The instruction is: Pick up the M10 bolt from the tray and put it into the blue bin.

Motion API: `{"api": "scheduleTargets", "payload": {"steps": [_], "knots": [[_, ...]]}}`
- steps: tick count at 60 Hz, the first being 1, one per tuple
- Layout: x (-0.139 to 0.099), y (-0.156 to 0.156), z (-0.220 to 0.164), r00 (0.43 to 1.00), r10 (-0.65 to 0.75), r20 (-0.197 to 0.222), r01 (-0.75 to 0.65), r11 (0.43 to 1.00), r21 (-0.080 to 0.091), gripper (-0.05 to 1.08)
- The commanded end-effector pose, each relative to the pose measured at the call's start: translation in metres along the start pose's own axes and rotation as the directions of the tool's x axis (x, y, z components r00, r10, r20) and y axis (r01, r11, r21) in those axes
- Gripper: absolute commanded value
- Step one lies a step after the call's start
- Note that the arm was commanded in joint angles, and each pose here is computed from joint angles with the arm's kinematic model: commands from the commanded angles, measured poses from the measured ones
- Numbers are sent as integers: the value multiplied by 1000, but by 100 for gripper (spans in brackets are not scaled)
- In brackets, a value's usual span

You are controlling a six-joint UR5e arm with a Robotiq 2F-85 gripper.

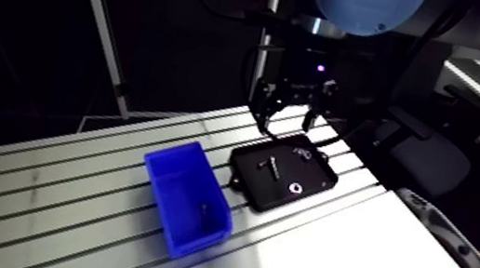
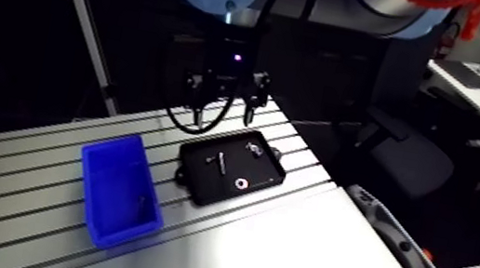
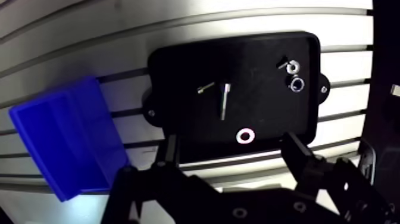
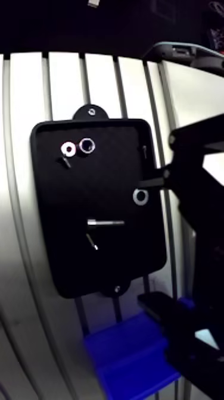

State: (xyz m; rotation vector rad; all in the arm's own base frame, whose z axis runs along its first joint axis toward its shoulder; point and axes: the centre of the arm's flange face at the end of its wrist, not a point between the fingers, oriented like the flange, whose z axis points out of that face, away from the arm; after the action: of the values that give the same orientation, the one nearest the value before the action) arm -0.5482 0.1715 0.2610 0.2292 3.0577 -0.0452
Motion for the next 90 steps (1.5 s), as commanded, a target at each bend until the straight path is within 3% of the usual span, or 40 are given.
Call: {"api": "scheduleTargets", "payload": {"steps": [1,13,23,28,81,90], "knots": [[-4,4,16,1000,-1,5,1,1000,5,24],[-8,4,30,1000,-20,13,20,1000,9,40],[-9,4,41,1000,-24,18,23,1000,11,42],[-9,3,46,999,-24,26,23,1000,16,49],[0,13,77,998,-9,57,8,1000,27,50],[2,13,77,999,-11,50,9,1000,22,50]]}}
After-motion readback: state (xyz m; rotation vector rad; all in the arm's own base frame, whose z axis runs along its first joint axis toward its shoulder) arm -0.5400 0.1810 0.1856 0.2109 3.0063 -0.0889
